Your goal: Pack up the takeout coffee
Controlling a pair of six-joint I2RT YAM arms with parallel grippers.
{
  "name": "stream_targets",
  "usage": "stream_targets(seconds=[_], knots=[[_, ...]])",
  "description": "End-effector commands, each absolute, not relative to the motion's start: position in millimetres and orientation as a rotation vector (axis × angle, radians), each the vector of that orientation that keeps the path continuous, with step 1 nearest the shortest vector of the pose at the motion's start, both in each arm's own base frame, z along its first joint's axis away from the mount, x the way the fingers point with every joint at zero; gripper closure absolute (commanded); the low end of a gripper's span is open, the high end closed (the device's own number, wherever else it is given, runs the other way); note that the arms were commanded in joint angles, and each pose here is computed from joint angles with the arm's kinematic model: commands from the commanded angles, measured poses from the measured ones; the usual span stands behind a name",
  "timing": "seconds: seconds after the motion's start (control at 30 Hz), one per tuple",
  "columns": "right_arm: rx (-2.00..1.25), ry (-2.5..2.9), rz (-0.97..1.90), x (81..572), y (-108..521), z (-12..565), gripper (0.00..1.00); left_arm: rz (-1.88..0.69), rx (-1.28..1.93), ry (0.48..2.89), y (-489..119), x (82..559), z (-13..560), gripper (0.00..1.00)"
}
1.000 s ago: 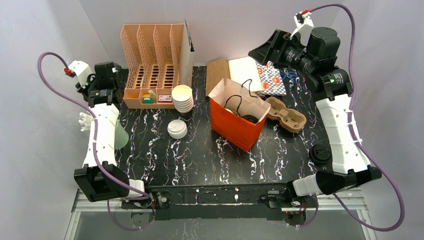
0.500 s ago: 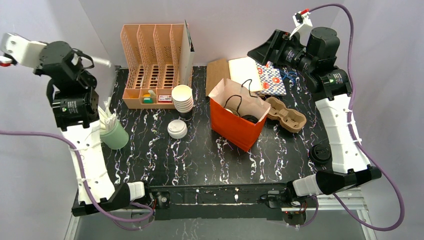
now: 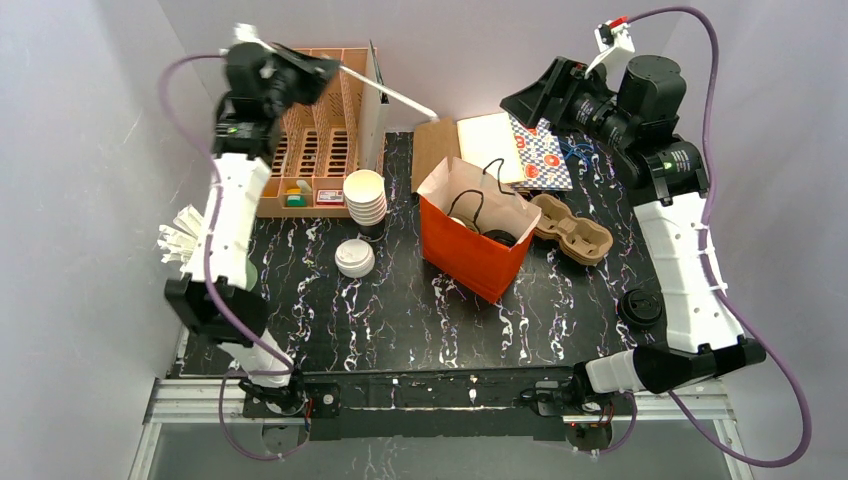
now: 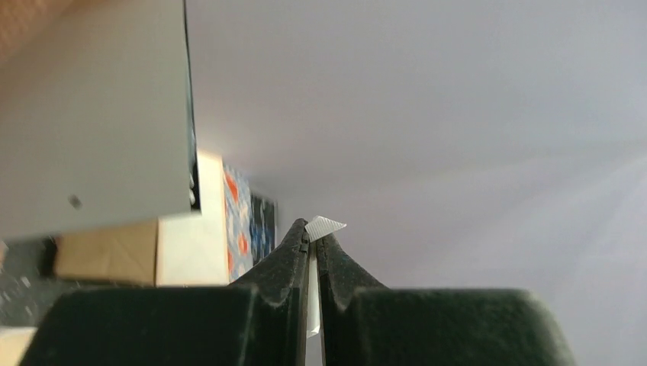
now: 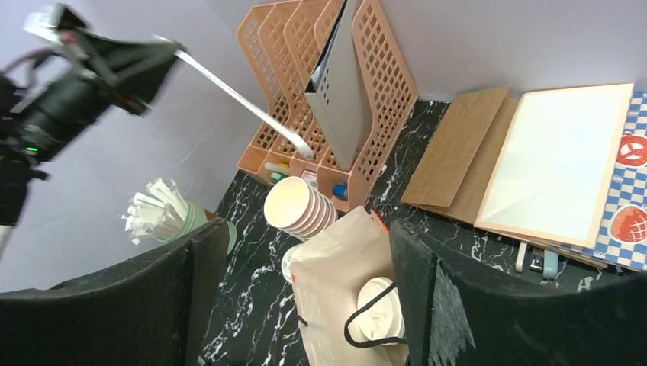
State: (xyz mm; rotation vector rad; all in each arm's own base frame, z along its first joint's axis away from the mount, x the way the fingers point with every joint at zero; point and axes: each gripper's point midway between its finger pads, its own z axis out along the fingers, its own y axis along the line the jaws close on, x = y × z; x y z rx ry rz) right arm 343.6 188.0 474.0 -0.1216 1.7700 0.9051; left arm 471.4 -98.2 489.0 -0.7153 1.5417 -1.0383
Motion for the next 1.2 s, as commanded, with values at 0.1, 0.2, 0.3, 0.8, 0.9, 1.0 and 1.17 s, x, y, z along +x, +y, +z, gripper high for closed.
stream_targets(seconds=[0.1,0.2,0.3,0.8,0.9,1.0,1.17], knots=[[-0.123,1.672,0.851,333,177,497,0.14,-1.306,-0.514,1.705,-192,423,482,1.00],[-0.122,1.671,0.847,334,177,495,0.14,-1.272,-0.502,1.772,-200,418,457,1.00],[-0.127,1.667,0.852,334,178,494,0.13,-1.230,-0.480,1.833,-209,413,434,1.00],[-0.130,1.667,0.878,337,182,494,0.12,-1.112,-0.264,2.006,-296,393,367,0.99],[-0.127,1.678,0.883,337,183,491,0.12,-1.134,-0.162,2.040,-319,375,360,0.77],[-0.124,1.686,0.886,339,184,490,0.11,-1.040,-0.073,2.050,-318,364,352,0.18],[-0.123,1.696,0.885,339,184,489,0.11,-0.507,-0.119,1.969,-228,373,365,0.03]])
